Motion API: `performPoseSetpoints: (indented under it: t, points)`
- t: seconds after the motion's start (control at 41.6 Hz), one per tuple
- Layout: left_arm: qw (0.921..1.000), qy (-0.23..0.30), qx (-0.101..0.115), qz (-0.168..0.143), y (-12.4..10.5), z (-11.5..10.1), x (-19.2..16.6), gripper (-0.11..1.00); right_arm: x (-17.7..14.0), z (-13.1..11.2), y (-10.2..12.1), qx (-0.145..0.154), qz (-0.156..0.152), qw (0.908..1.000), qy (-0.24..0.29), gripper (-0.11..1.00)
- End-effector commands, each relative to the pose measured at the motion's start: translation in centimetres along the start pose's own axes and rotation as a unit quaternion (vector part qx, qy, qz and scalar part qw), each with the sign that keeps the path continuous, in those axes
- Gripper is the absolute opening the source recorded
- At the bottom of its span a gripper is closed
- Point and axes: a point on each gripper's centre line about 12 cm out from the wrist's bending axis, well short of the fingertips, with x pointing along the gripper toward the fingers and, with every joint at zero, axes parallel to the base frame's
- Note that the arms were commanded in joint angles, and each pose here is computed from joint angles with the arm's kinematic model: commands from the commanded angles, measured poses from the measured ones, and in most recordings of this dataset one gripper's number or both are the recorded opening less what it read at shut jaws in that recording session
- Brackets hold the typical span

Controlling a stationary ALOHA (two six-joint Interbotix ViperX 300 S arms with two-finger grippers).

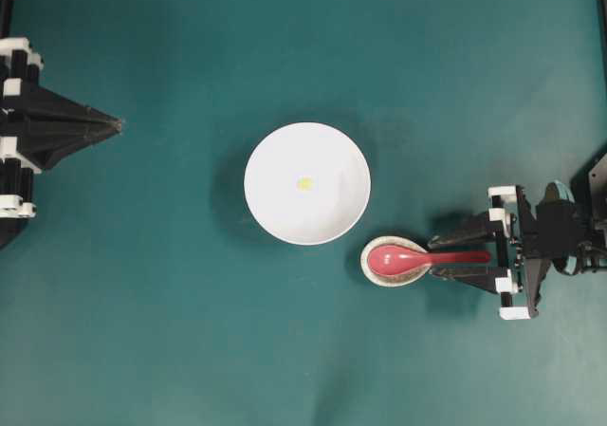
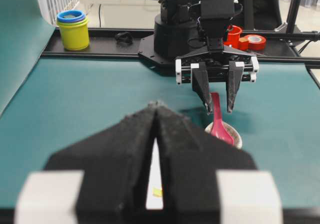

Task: Scoop the yellow hexagonal prism block from the bowl with a spoon using the right arm.
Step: 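Move the right gripper down onto the red spoon handle and close, then lift the red spoon out of the speckled dish with the right gripper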

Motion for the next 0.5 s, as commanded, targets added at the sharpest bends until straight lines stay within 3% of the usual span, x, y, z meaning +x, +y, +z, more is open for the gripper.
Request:
performPoseSetpoints:
  t: [0.0,0.481]
  points:
    - [1.0000,-0.004,0.002,0.002,0.1,0.5,0.3,-0.01,-0.1,0.0,0.0,0.000,0.001,1.0000,-0.002,0.51]
    - [1.0000,0.004,0.002,0.002,0.1,0.4,0.3,-0.01,-0.6,-1.1,-0.3,0.000,-0.001,0.9997,0.026,0.51]
